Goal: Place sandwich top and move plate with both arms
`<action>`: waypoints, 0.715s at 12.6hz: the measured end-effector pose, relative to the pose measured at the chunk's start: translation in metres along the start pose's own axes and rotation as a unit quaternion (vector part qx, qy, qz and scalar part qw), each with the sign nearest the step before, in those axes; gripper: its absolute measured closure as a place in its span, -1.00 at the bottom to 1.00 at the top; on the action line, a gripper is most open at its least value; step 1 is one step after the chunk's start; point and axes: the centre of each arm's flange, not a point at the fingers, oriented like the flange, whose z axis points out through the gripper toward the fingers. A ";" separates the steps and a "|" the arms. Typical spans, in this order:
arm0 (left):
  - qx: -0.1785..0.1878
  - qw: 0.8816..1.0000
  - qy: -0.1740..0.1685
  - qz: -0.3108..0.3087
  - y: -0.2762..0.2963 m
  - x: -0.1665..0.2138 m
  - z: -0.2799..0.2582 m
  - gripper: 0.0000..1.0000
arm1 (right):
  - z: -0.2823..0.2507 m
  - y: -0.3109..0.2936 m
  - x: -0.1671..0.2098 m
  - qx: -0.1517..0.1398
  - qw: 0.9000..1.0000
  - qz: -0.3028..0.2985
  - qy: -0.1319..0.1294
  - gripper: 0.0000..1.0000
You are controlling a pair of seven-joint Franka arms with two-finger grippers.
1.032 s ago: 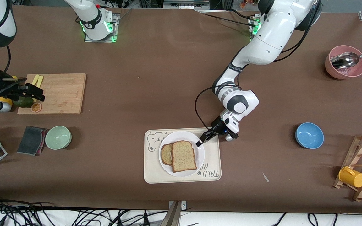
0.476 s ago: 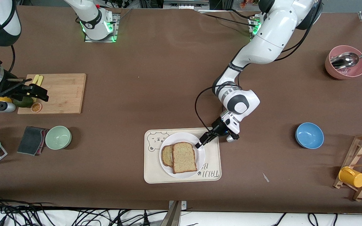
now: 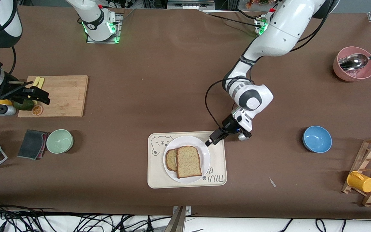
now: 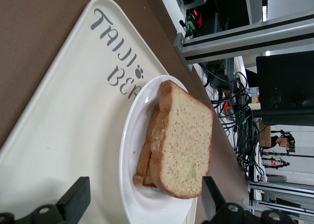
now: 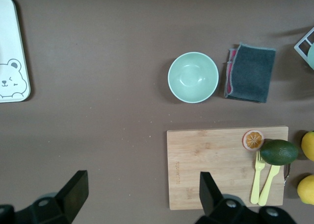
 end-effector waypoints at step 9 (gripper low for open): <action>-0.021 1.000 0.002 -0.005 0.060 0.044 -0.088 -0.99 | -0.009 -0.001 0.001 0.001 1.000 0.001 0.009 -1.00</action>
